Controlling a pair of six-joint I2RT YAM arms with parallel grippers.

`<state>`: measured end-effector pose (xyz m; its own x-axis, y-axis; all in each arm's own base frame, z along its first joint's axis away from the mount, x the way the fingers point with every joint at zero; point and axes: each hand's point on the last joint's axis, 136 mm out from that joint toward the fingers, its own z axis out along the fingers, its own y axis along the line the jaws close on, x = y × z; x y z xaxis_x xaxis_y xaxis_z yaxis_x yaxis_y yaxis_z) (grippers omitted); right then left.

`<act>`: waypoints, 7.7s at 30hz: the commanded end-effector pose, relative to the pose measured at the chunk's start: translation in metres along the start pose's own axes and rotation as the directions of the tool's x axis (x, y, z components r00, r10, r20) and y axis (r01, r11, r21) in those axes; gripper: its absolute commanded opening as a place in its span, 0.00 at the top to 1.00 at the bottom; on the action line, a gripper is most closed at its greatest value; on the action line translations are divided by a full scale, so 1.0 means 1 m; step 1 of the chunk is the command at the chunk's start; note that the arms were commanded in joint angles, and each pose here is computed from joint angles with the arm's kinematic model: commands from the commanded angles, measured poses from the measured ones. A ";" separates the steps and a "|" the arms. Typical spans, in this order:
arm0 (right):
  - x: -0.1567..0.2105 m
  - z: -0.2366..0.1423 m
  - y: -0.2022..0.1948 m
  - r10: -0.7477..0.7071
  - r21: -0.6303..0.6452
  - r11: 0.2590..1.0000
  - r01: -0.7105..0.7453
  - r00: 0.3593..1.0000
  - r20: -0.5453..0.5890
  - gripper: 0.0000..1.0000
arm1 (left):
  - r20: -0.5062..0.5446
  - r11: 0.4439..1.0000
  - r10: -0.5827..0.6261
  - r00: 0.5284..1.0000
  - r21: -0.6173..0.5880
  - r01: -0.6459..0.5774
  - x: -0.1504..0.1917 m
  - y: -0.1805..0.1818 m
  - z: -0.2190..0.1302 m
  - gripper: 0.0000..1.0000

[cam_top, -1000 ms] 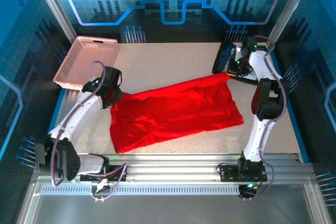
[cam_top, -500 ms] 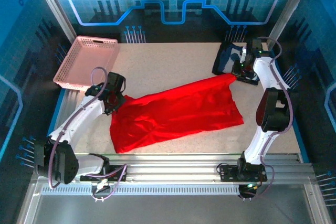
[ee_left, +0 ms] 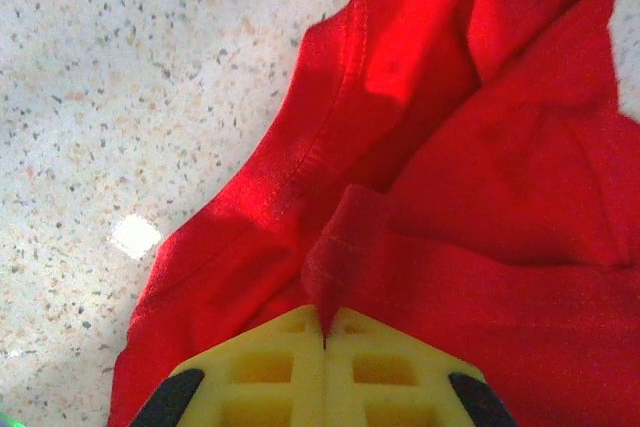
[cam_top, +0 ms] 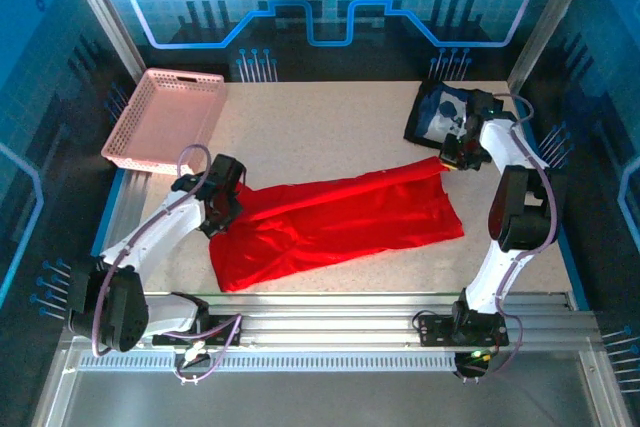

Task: Fold and stack the t-shirts

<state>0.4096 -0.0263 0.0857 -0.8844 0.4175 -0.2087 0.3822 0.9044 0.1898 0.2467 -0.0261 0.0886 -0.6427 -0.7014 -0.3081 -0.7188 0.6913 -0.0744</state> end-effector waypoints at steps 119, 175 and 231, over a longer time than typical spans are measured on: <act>0.067 0.059 0.057 -0.058 -0.123 0.992 0.023 0.956 -0.288 0.64 | -0.191 0.874 0.484 0.854 0.156 -0.461 0.047 -0.123 0.020 0.65; 0.068 0.068 0.061 -0.099 -0.151 0.987 0.052 0.943 -0.319 0.62 | -0.105 0.891 0.455 0.884 0.053 -0.451 0.045 -0.110 0.023 0.68; 0.062 0.078 0.064 -0.098 -0.168 0.985 0.042 0.936 -0.337 0.63 | -0.106 0.853 0.510 0.854 0.195 -0.485 0.078 -0.119 0.012 1.00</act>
<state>0.4028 0.0620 0.0208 -0.9553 0.2857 0.0754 0.2940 0.8930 0.3408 0.2961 -0.1612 0.0583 -0.9486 -0.2452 -0.2003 -0.2304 0.9685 -0.0945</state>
